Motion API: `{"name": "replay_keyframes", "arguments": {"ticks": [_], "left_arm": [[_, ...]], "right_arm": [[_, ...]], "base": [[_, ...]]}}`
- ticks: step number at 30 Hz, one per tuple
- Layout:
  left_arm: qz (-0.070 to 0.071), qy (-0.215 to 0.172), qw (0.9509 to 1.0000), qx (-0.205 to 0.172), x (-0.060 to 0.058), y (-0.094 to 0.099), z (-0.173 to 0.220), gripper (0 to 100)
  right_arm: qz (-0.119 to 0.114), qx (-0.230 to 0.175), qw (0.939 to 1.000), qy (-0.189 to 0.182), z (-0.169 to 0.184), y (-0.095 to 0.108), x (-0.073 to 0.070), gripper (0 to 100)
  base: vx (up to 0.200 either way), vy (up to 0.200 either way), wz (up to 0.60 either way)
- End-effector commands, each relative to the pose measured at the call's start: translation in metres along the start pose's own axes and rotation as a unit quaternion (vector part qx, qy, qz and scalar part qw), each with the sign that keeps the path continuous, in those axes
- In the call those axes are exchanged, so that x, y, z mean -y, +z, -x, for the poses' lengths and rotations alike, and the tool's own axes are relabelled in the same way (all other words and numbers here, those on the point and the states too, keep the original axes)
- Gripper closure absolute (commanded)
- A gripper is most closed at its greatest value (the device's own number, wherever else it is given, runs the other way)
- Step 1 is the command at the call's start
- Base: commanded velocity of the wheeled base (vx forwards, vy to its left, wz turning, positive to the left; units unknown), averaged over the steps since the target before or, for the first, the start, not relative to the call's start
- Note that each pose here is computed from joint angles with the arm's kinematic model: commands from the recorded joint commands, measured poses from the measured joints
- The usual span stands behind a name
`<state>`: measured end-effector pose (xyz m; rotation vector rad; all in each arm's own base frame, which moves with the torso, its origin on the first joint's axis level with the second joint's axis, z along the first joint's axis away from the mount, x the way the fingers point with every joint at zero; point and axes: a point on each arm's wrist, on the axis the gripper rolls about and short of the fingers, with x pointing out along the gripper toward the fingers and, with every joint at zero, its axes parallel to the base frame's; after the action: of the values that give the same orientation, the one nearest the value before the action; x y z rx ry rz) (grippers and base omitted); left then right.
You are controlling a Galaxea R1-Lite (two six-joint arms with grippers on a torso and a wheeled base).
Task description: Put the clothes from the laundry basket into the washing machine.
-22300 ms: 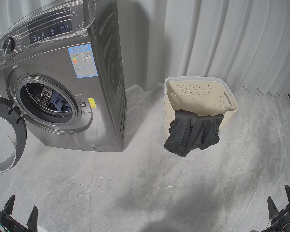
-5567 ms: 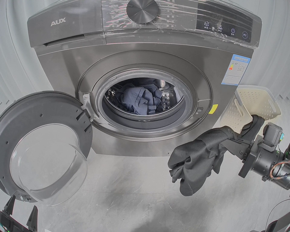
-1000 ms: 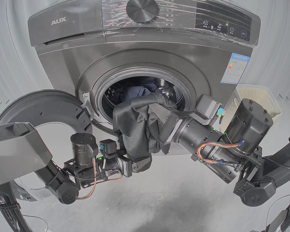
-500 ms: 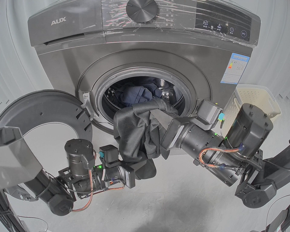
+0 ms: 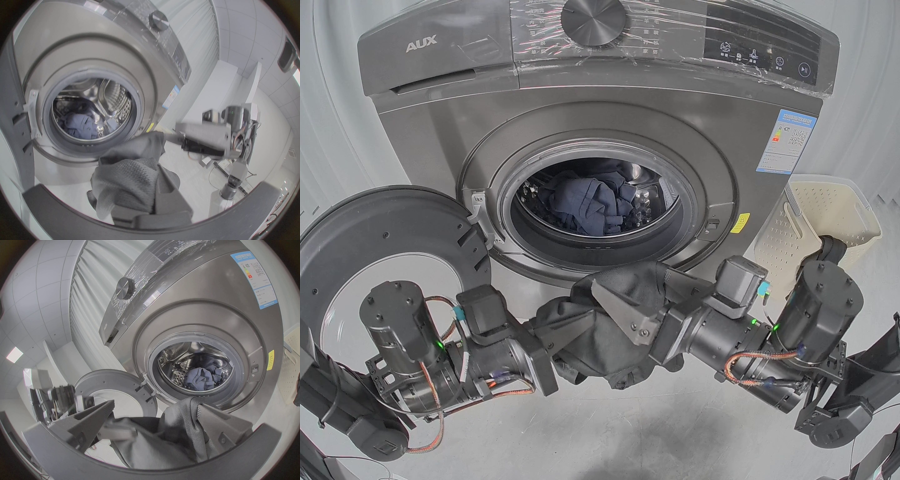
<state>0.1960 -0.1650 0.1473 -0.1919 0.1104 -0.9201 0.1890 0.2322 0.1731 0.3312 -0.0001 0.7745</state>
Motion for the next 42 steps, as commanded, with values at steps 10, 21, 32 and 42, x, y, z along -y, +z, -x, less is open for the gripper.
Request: {"name": "replay_keyframes", "arguments": {"ticks": [10,21,32,42], "left_arm": [[0.010,-0.004,0.9950,0.099,0.002,0.045,-0.001,100],[-0.003,0.015,0.9860,0.166,0.001,0.079,0.005,100],[-0.014,-0.004,0.9794,0.201,0.017,0.102,0.029,100],[-0.022,-0.028,0.9784,0.204,0.023,0.107,0.043,100]], "right_arm": [[0.017,-0.049,0.9986,-0.009,0.054,-0.008,0.015,0],[0.058,-0.192,0.9796,-0.015,0.097,-0.058,0.034,0],[0.064,-0.185,0.9806,-0.014,0.076,-0.069,0.035,0],[0.068,-0.171,0.9824,-0.032,0.056,-0.070,0.044,0]], "base": [[0.000,0.000,0.00],[0.000,0.000,0.00],[0.000,0.000,0.00],[0.000,0.000,0.00]]}}
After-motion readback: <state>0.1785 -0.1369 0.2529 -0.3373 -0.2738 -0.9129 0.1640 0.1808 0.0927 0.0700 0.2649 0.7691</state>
